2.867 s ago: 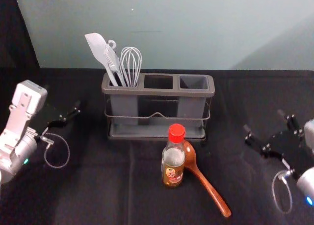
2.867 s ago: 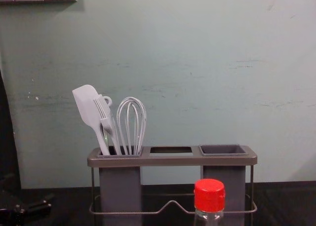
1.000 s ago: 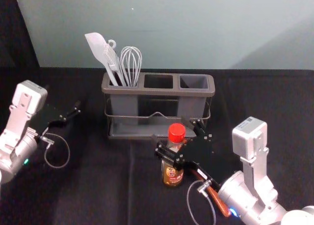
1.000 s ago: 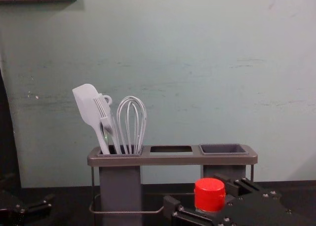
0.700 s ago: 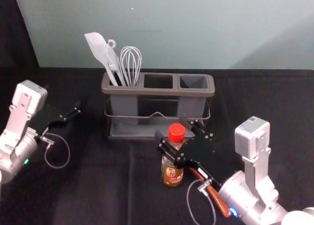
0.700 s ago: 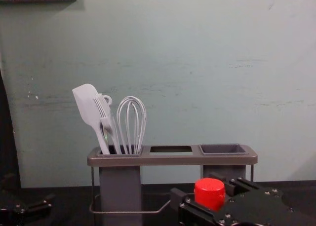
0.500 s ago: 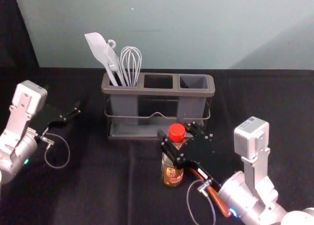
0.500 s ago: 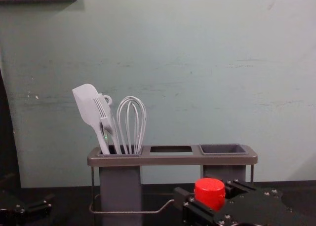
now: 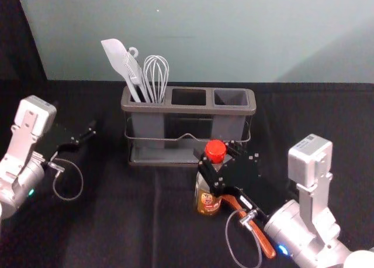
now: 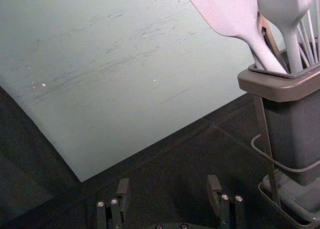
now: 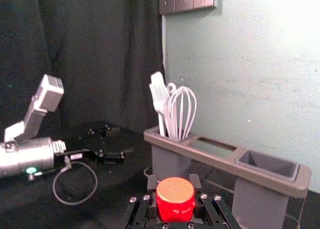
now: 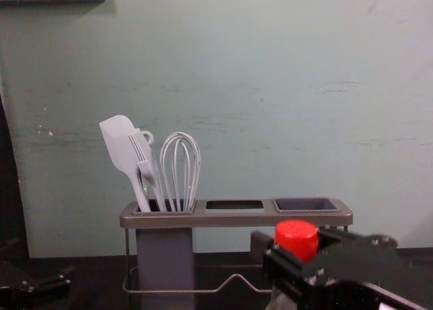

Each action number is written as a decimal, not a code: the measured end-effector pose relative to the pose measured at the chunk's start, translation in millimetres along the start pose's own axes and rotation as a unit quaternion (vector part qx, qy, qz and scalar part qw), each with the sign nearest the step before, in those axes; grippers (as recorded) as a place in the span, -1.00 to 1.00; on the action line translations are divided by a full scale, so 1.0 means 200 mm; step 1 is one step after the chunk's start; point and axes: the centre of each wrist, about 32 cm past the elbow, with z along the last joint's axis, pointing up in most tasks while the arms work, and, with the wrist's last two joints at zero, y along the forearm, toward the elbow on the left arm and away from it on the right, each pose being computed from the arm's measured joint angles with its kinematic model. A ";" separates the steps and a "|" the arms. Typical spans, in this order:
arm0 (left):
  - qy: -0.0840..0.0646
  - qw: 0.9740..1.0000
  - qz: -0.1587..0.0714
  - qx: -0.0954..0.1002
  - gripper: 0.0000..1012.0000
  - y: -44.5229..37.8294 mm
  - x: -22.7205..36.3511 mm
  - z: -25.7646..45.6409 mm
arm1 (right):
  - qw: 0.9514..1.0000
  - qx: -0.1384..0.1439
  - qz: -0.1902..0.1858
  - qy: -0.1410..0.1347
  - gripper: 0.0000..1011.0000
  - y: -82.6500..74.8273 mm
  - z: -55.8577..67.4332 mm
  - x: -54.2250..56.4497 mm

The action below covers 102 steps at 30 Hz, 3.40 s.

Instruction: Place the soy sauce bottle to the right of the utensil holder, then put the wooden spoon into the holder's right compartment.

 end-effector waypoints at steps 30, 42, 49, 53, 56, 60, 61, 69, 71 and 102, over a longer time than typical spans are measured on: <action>0.000 1.000 0.000 0.000 0.98 0.000 0.000 0.000 | 0.994 -0.004 -0.103 -0.040 -0.25 -0.27 0.05 0.41; 0.000 1.000 0.000 0.000 0.98 0.000 0.000 0.000 | 0.995 0.017 -0.082 -0.046 -0.25 -0.14 -0.03 0.61; 0.000 1.000 0.000 0.000 0.98 0.000 0.000 0.000 | 0.996 0.017 -0.076 -0.042 -0.25 -0.05 -0.09 0.68; 0.000 1.000 0.000 0.000 0.98 0.000 0.000 0.000 | 0.997 0.018 -0.069 -0.041 -0.25 0.01 -0.11 0.69; 0.000 1.000 0.000 0.000 0.98 0.000 0.000 0.000 | 0.997 0.019 -0.066 -0.038 -0.25 0.04 -0.12 0.69; 0.000 1.000 0.000 0.000 0.98 0.000 0.000 0.000 | 0.997 0.018 -0.064 -0.033 -0.25 0.07 -0.14 0.69; 0.000 1.000 0.000 0.000 0.98 0.000 0.000 0.000 | 0.997 0.018 -0.064 -0.032 -0.25 0.07 -0.14 0.69; 0.000 1.000 0.000 0.000 0.98 0.000 0.000 0.000 | 0.997 0.022 -0.064 -0.023 -0.25 0.12 -0.16 0.70; 0.000 1.000 0.000 0.000 0.98 0.000 0.000 0.000 | 0.997 0.022 -0.064 -0.023 -0.25 0.12 -0.16 0.70; 0.000 1.000 0.000 0.000 0.98 0.000 0.000 0.000 | 0.996 0.020 -0.084 -0.003 -0.22 0.11 -0.21 0.72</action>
